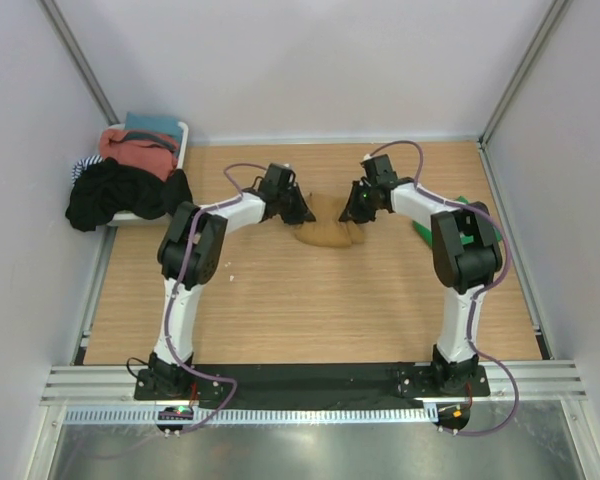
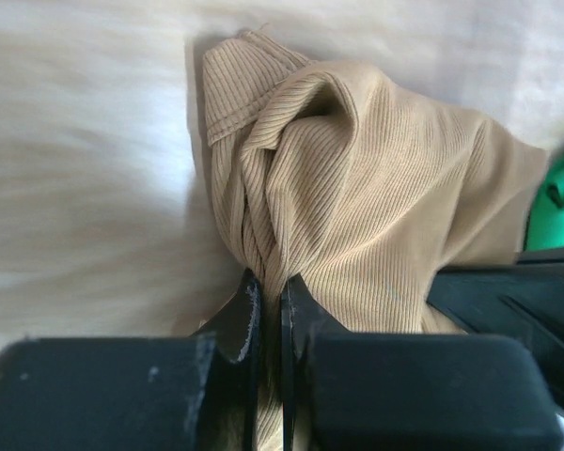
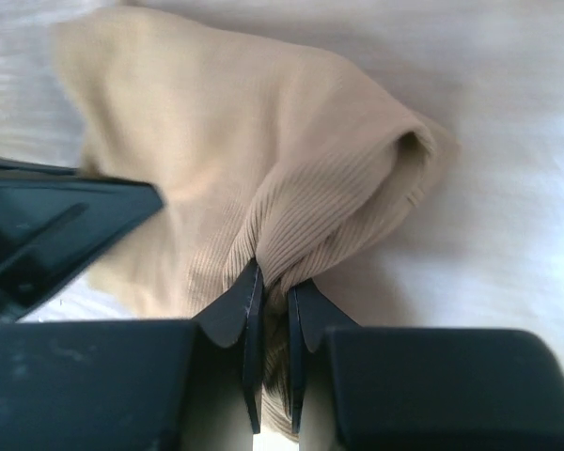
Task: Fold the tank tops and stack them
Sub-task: Neatly place the folded tank top to the corner
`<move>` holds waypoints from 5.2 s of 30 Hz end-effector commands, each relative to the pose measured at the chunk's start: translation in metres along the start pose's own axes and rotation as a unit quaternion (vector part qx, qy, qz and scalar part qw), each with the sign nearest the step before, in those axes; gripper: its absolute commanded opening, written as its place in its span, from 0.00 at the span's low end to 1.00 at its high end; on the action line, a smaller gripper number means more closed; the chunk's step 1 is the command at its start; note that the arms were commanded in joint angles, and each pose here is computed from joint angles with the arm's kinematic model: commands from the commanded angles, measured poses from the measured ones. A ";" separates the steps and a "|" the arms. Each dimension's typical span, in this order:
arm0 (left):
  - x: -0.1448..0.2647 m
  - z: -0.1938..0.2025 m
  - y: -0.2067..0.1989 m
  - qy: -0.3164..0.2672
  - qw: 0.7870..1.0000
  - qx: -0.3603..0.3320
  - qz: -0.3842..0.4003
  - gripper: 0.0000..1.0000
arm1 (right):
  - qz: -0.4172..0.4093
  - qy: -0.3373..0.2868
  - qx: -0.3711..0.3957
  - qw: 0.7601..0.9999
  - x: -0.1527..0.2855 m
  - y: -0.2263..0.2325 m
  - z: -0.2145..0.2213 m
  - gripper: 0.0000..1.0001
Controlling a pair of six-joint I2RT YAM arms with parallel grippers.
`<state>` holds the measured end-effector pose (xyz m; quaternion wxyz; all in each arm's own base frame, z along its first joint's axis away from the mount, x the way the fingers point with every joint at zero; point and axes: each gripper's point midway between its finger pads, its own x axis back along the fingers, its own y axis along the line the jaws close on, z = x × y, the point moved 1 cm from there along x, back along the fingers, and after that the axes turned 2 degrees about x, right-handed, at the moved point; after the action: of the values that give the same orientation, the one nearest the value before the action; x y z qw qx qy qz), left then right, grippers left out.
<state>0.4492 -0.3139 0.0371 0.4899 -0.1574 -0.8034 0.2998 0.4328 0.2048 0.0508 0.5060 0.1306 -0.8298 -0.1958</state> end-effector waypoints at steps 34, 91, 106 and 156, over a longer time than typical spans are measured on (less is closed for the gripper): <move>-0.046 0.068 -0.320 -0.104 0.912 -0.074 0.391 0.00 | 0.234 -0.190 -0.132 0.944 0.200 -0.161 -0.035 0.01; -0.066 0.091 -0.345 -0.222 0.891 -0.090 0.386 0.51 | 0.324 -0.225 -0.280 0.875 0.209 -0.270 0.008 0.04; 0.019 0.024 -0.359 -0.275 0.883 -0.149 0.351 0.81 | 0.330 -0.254 -0.287 0.862 0.227 -0.270 -0.004 0.71; 0.223 0.036 -0.154 -0.254 0.937 -0.156 0.182 0.78 | -0.328 -0.400 -0.269 0.812 0.165 -0.192 -0.082 0.05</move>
<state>0.3202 -0.3333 0.2400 0.2252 -0.2893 -0.8853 0.2860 0.4291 -0.0537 0.0747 0.1387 0.0723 -0.7397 -0.6545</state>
